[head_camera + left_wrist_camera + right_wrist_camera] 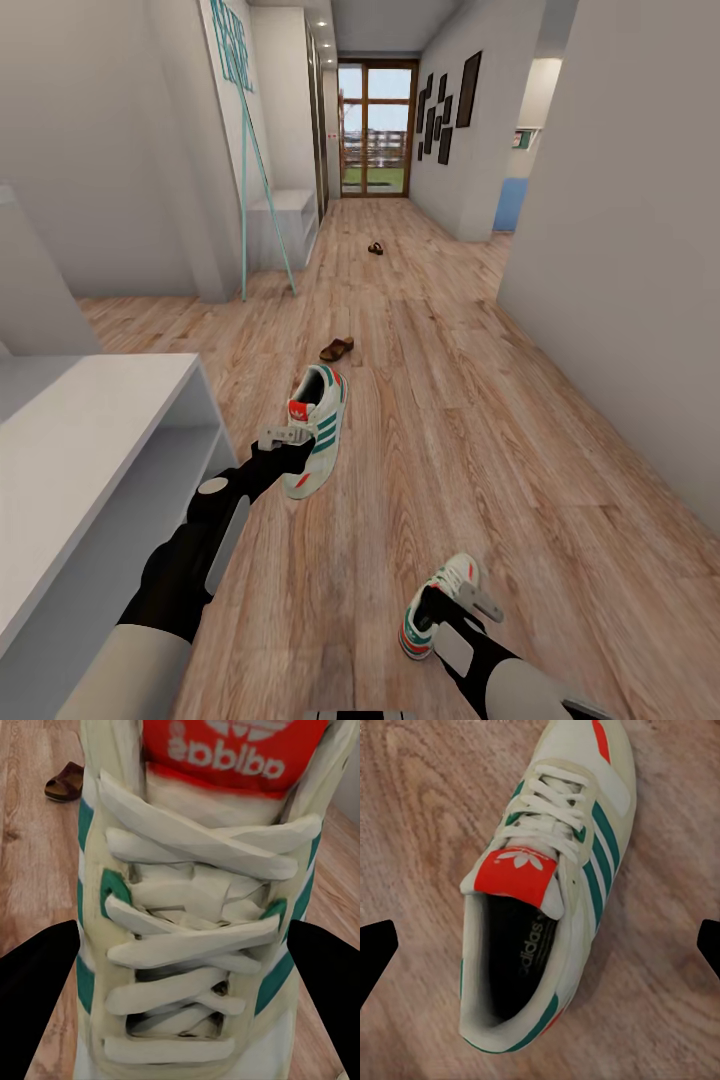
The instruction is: Pick up the two gym shoes and the two sandals from the corridor floor and place them onto the hallstand (shoe rack) in the corridor, making sure they are on the rack and not on the floor. Arrange them so the two gym shoes are next to each other and the two sandals are next to each other.
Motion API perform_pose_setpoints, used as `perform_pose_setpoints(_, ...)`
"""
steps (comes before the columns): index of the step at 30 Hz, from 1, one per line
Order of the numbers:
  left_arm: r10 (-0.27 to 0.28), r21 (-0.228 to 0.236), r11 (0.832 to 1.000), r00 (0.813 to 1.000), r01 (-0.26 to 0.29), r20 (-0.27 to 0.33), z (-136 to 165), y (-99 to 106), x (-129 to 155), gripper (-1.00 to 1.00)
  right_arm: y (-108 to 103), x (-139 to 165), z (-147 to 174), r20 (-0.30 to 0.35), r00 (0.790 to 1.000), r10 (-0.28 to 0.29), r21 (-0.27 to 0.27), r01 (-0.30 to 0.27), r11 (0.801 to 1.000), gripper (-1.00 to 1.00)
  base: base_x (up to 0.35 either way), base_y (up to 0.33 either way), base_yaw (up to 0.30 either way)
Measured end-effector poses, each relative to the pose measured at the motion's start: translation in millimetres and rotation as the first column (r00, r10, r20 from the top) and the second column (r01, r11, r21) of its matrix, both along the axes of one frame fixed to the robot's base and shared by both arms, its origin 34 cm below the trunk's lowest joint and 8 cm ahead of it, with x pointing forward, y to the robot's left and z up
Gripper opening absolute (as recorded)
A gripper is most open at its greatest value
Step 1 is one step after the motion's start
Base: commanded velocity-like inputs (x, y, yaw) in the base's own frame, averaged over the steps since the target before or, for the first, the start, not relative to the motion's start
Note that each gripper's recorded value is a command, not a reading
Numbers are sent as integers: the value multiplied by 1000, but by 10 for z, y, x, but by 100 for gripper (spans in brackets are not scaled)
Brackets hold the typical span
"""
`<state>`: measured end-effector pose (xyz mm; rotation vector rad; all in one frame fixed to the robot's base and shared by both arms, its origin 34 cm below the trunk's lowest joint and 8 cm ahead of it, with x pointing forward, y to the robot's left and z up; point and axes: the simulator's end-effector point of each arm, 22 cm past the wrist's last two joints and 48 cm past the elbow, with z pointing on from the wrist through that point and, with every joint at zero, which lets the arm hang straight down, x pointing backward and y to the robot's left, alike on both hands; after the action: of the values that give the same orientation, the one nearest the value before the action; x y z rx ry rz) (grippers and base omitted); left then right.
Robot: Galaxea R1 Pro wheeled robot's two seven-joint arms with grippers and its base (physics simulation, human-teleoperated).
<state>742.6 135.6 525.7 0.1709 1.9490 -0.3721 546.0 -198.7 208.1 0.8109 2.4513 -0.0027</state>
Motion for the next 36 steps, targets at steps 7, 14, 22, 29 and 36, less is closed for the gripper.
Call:
perform_pose_setpoints(7, 0, 0, 1000, 1000, 0, 0, 0, -3, 0, -100, 3, 1, 0, 1, 1000, 1, 1, -1, 1000, 100, 180, 0, 0)
perform_pose_setpoints(14, 0, -1, 1000, 1000, 0, 0, 1, -7, -1, -100, 3, 3, 1, 1, 1000, 1, 1, -1, 1000, 100, 64, 0, 0)
perform_pose_setpoints(22, -1, -2, 1000, 1000, 1, 3, 15, -16, 0, -100, 0, 5, 2, 2, 1000, 0, 1, 0, 1000, 100, 15, 0, 0)
perform_pose_setpoints(29, 0, -2, 1000, 1000, 0, 4, 20, -11, 3, -100, -25, -20, -7, -7, 1000, -18, -2, 18, 1000, 100, 3, 0, 0)
perform_pose_setpoints(36, 1, -2, 1000, 1000, -1, 4, 21, -7, 4, -100, -108, -127, -48, -37, 992, -118, 9, 119, 993, 100, 0, 0, 0)
